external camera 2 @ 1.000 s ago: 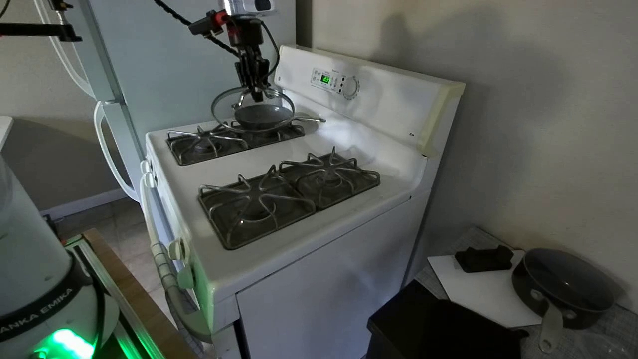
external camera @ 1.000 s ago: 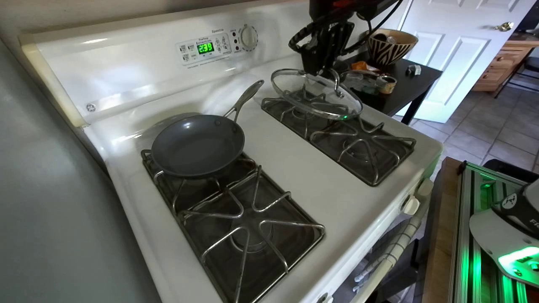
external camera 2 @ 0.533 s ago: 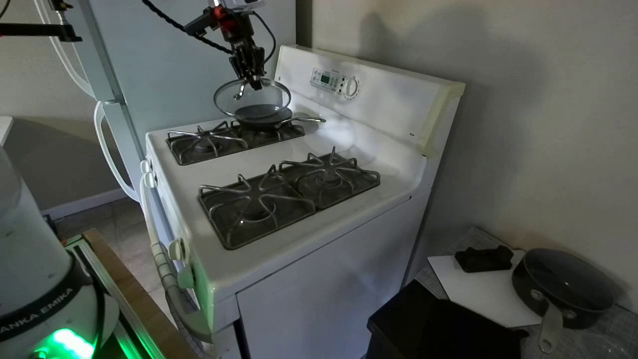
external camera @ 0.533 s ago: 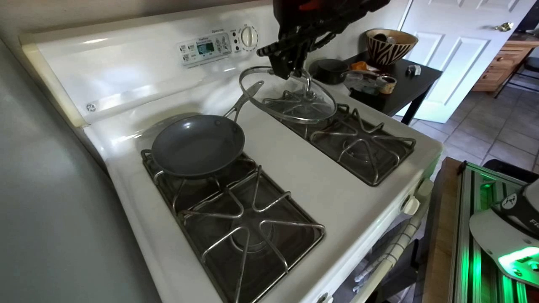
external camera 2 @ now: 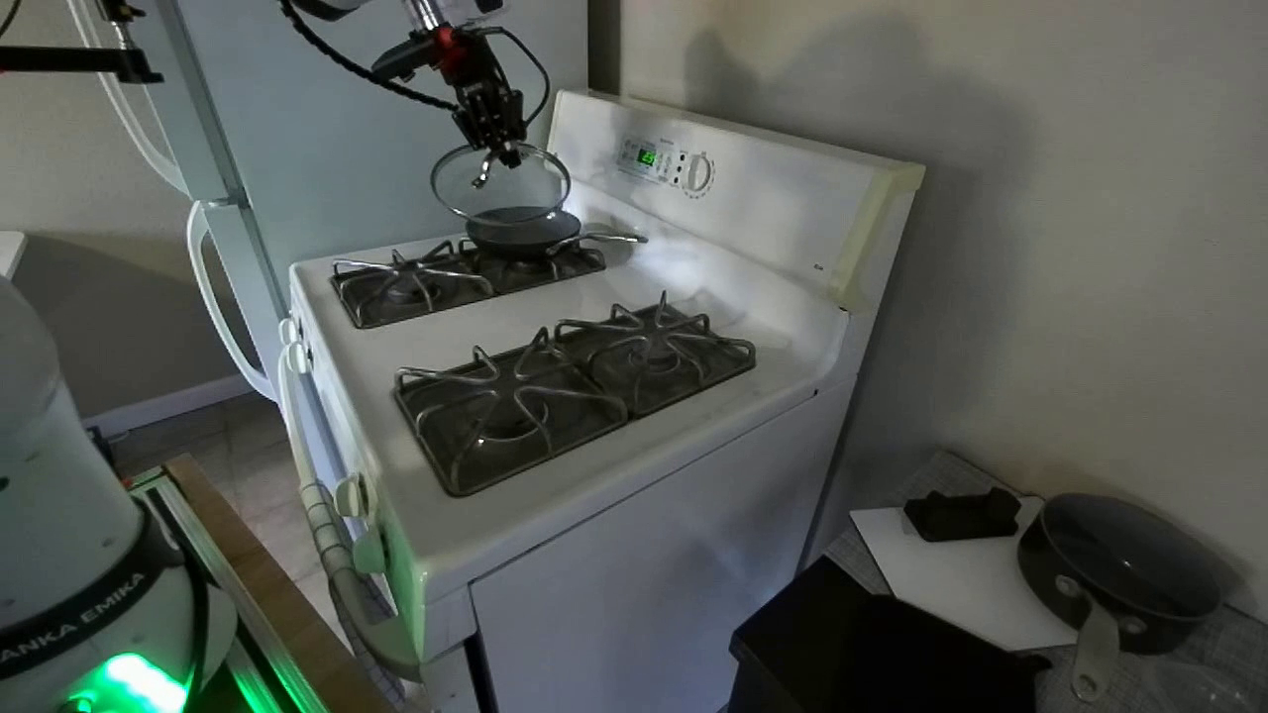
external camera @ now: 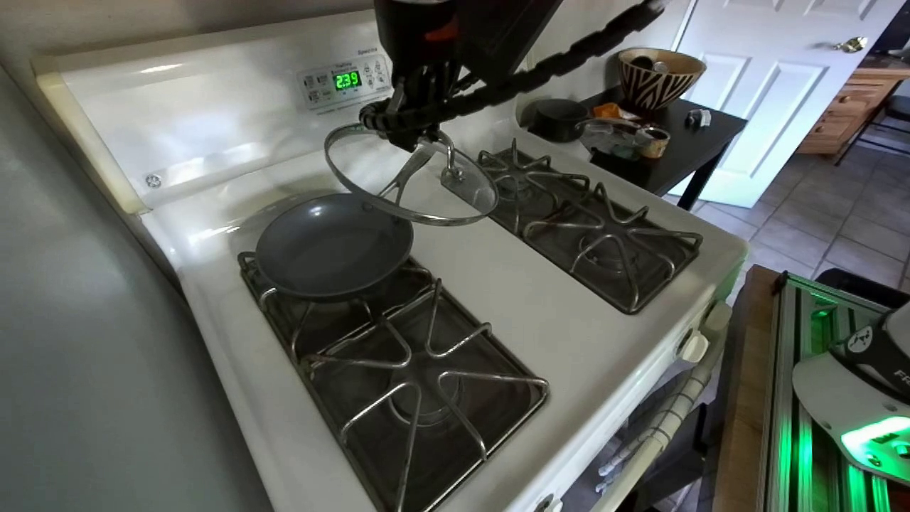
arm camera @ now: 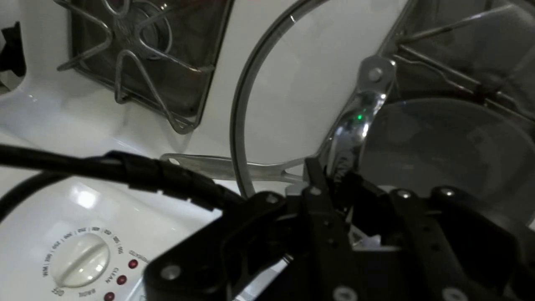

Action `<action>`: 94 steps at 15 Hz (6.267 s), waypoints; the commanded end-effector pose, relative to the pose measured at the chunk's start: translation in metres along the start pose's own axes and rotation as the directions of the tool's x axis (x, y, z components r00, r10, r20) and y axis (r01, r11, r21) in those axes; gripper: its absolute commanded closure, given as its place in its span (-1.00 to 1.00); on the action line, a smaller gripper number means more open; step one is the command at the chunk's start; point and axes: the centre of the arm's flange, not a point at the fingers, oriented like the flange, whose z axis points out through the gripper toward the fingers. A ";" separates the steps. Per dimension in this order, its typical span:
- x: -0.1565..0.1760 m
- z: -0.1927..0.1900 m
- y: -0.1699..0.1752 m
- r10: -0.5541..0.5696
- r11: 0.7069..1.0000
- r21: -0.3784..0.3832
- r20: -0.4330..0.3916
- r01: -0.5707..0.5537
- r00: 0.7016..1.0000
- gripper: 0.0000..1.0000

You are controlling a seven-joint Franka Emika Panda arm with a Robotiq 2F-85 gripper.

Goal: Put the lid on the pan

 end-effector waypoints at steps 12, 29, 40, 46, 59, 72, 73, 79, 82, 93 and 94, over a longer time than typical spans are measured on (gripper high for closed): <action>0.027 0.018 -0.030 -0.051 0.999 0.012 -0.026 0.051 0.998 1.00; 0.078 0.040 -0.069 -0.115 0.993 -0.015 -0.058 0.115 0.992 1.00; 0.089 0.056 -0.082 -0.172 0.984 -0.058 -0.059 0.168 0.983 1.00; 0.088 0.064 -0.087 -0.226 0.971 -0.093 -0.050 0.221 0.973 1.00; 0.089 0.071 -0.104 -0.302 0.944 -0.157 -0.058 0.290 0.952 1.00; 0.087 0.070 -0.111 -0.346 0.923 -0.199 -0.060 0.329 0.936 -0.25; 0.088 0.068 -0.110 -0.345 0.924 -0.199 -0.063 0.327 0.936 -0.40; 0.092 0.065 -0.102 -0.327 0.940 -0.120 -0.044 0.320 0.944 -1.00; 0.098 0.065 -0.090 -0.323 0.946 -0.040 0.003 0.323 0.946 -1.00; 0.110 0.080 -0.068 -0.363 0.910 0.244 0.081 0.335 0.928 -0.93; 0.111 0.081 -0.068 -0.364 0.907 0.255 0.079 0.334 0.928 -0.72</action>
